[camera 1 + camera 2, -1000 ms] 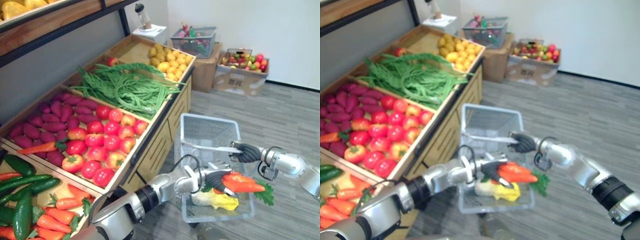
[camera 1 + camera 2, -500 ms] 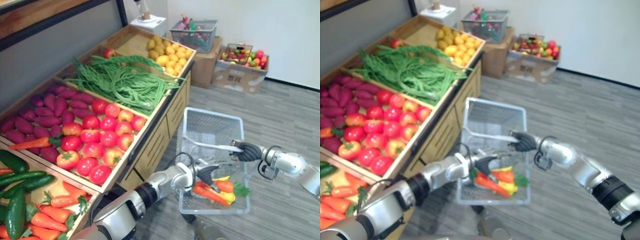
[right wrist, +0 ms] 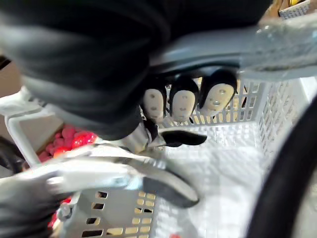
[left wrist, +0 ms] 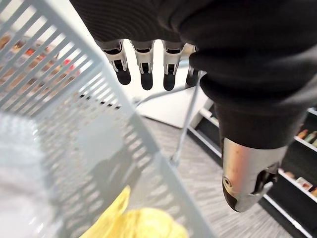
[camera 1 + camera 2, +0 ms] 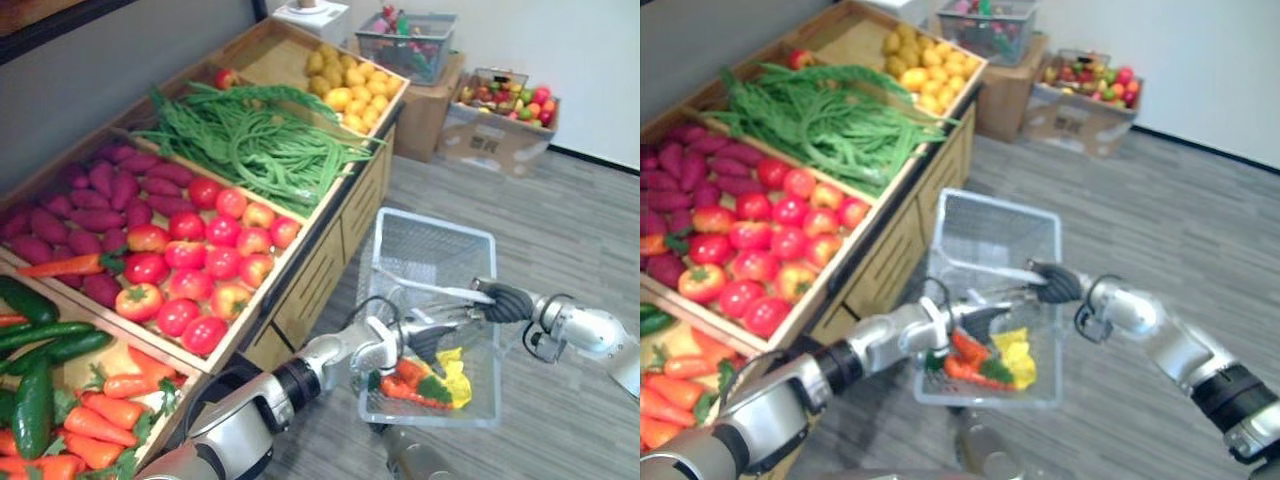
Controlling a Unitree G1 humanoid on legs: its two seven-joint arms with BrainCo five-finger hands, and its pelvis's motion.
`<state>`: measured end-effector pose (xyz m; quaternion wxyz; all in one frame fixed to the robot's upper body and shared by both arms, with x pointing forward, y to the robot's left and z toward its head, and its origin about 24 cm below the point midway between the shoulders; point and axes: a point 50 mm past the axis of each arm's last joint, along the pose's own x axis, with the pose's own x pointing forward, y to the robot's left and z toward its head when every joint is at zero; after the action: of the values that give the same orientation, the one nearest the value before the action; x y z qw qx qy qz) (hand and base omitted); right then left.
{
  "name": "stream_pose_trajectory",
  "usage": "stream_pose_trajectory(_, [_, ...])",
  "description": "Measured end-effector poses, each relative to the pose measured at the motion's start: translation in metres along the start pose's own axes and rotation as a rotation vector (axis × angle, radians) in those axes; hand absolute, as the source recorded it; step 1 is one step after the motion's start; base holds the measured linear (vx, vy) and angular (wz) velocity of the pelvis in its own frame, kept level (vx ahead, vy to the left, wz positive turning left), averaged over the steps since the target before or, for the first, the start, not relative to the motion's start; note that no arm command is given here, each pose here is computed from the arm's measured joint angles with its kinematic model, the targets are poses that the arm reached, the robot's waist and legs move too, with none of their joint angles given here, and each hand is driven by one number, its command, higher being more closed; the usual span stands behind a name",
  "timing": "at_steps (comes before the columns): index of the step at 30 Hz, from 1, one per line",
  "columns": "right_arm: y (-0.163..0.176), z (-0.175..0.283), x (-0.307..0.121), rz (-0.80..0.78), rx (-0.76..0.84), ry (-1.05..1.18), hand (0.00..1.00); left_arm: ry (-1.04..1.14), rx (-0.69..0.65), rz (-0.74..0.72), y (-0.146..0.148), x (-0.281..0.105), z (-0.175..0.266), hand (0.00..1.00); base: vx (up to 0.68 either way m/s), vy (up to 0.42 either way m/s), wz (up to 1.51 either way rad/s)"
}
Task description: Pick vegetable in the basket
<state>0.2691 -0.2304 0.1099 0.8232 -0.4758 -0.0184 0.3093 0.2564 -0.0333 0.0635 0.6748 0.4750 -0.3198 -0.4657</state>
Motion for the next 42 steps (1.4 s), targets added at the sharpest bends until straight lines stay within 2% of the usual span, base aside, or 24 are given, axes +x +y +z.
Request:
stream_pose_trajectory(2, [-0.004,-0.002,-0.001,-0.069,-0.004,0.011,1.00,-0.144,0.023,0.030,0.007,0.005,0.029,0.00,-0.04,-0.011,0.26])
stream_pose_trajectory(5, [0.001,-0.005,-0.002,-0.090,0.015,0.018,1.00,-0.172,0.003,0.057,0.013,0.002,0.036,0.00,-0.07,-0.016,0.25])
stream_pose_trajectory(7, [0.008,-0.012,0.001,-0.120,0.039,0.053,1.00,-0.277,-0.019,0.066,0.016,0.000,0.060,0.00,-0.07,-0.024,0.26])
stream_pose_trajectory(9, [0.015,-0.020,0.000,-0.135,0.072,0.095,1.00,-0.274,-0.050,0.066,0.016,-0.002,0.059,0.00,-0.07,-0.033,0.23])
stream_pose_trajectory(11, [0.020,-0.032,0.000,-0.176,0.110,0.155,1.00,-0.361,-0.059,0.074,0.020,-0.006,0.075,0.00,-0.08,-0.040,0.30])
stream_pose_trajectory(14, [0.034,-0.052,0.001,-0.206,0.178,0.272,1.00,-0.626,-0.113,0.114,0.028,-0.016,0.124,0.00,-0.06,-0.041,0.28])
stream_pose_trajectory(24, [0.068,-0.092,-0.028,-0.425,0.407,0.513,1.00,-0.698,-0.235,0.167,0.038,-0.034,0.136,0.00,-0.06,-0.032,0.34])
stream_pose_trajectory(29, [0.098,-0.114,-0.063,-0.536,0.545,0.686,1.00,-0.622,-0.238,0.218,0.044,-0.047,0.121,0.00,-0.07,-0.017,0.76])
stream_pose_trajectory(33, [0.137,-0.132,-0.109,-0.643,0.692,0.888,1.00,-0.501,-0.230,0.280,0.051,-0.061,0.099,0.00,-0.07,0.014,0.99])
stream_pose_trajectory(38, [0.189,-0.137,-0.147,-0.746,0.896,1.091,1.00,-0.300,-0.192,0.469,0.071,-0.095,0.067,0.00,-0.02,0.030,0.84])
stream_pose_trajectory(42, [0.231,-0.136,-0.161,-0.748,1.052,1.237,1.00,-0.021,-0.144,0.648,0.082,-0.136,0.030,0.00,0.03,0.006,0.64])
